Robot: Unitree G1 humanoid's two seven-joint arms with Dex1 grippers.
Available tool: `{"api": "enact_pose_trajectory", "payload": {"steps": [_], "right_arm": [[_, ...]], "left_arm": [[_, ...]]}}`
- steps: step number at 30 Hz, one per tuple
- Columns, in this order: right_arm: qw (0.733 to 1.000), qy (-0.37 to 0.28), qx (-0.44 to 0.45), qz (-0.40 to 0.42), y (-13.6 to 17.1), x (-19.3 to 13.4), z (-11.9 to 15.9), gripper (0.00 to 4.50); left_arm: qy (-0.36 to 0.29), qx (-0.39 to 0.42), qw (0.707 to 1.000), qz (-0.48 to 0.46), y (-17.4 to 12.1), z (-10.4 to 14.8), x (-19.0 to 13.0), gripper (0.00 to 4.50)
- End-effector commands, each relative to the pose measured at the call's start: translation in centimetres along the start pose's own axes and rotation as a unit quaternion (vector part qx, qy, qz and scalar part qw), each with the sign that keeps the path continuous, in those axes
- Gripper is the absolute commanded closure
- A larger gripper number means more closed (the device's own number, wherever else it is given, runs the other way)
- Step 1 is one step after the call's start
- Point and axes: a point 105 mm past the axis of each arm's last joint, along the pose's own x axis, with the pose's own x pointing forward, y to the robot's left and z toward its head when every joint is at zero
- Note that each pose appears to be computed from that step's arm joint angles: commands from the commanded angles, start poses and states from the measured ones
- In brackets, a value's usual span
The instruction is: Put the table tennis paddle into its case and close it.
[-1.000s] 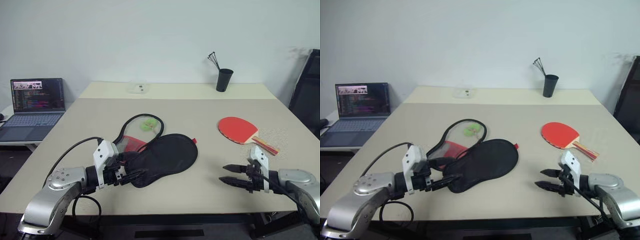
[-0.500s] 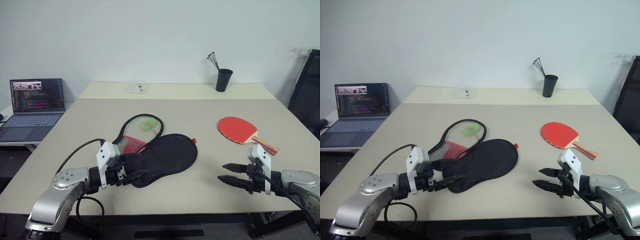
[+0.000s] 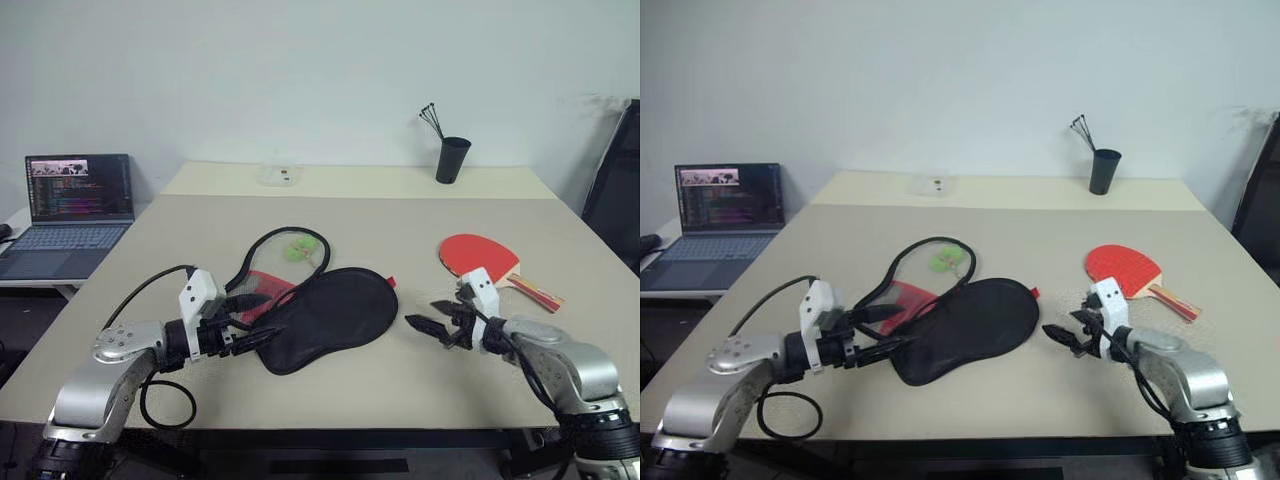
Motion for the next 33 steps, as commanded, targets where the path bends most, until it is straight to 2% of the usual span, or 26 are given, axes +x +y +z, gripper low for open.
{"api": "enact_pose_trajectory", "payload": {"steps": [1,11,20,27,30,33], "right_arm": [[0.999,-0.007,0.033,0.014,1.1,1.0,0.9,0.01],[0.998,0.036,0.035,0.033,4.0,5.7,-1.4,0.01],[0.988,0.027,0.086,0.125,9.0,7.1,0.0,0.01],[0.983,0.029,0.107,0.147,10.8,7.5,0.7,0.01],[0.984,0.029,0.117,0.128,10.6,8.0,0.5,0.6],[0.984,0.028,0.137,0.111,10.4,8.3,0.3,1.57]], "left_arm": [[0.002,0.034,0.999,-0.005,0.7,1.1,-0.6,0.79],[0.007,0.036,0.999,-0.008,1.1,1.0,-0.3,0.79],[0.009,0.039,0.999,-0.002,0.9,1.2,-0.6,0.79],[0.006,0.037,0.999,0.001,0.6,1.1,-0.5,0.79],[0.005,0.037,0.999,0.002,0.6,1.0,-0.4,0.79],[0.004,0.037,0.999,0.003,0.5,0.9,-0.3,0.79]]}}
